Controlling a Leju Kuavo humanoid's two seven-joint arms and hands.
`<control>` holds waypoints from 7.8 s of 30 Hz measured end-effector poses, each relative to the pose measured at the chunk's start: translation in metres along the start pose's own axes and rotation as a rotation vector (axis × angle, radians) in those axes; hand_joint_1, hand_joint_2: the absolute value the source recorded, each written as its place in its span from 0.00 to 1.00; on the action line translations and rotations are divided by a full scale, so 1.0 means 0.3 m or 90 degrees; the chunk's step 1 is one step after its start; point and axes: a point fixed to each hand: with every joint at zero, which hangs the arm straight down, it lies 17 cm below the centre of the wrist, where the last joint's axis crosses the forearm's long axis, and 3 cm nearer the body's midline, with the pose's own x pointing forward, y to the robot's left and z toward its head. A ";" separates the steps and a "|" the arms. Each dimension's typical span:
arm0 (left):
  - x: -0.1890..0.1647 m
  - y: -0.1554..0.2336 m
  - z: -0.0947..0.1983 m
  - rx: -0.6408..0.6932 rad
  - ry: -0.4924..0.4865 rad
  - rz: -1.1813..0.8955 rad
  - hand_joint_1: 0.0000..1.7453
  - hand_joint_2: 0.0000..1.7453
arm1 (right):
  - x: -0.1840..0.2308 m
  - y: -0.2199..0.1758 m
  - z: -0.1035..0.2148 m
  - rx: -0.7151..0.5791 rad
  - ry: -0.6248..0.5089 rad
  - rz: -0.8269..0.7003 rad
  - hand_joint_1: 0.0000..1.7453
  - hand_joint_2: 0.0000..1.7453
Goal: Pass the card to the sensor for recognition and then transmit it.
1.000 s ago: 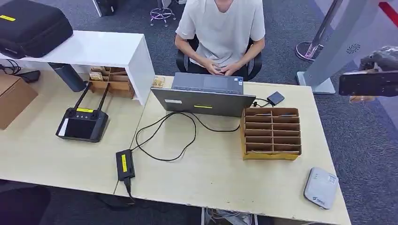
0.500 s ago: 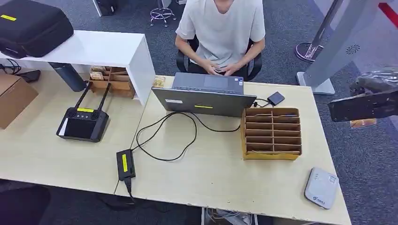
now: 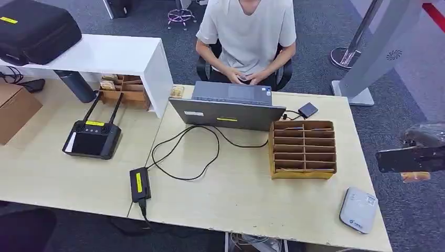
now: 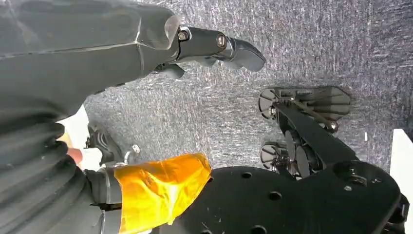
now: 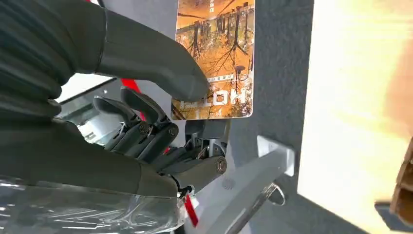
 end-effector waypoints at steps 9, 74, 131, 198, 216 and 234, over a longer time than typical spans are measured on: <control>-0.007 0.014 0.002 0.002 0.005 -0.008 0.00 1.00 | -0.059 0.135 0.016 0.028 0.018 -0.027 1.00 1.00; 0.035 0.012 -0.005 -0.012 -0.001 -0.046 0.00 1.00 | 0.154 0.581 -0.080 0.005 -0.065 -0.096 1.00 1.00; 0.018 0.034 -0.002 -0.005 0.011 -0.050 0.00 1.00 | 0.243 0.765 -0.121 0.062 -0.077 -0.142 1.00 1.00; 0.027 0.026 0.000 -0.010 0.000 -0.037 0.00 1.00 | 0.301 0.577 -0.182 -0.050 -0.113 -0.164 1.00 1.00; 0.023 0.013 0.007 -0.019 -0.017 -0.016 0.00 1.00 | 0.142 -0.327 0.014 -0.437 -0.073 -0.004 1.00 1.00; 0.046 0.027 0.003 -0.017 -0.033 -0.097 0.00 1.00 | 0.671 -0.377 -0.155 -0.683 -0.148 0.022 1.00 1.00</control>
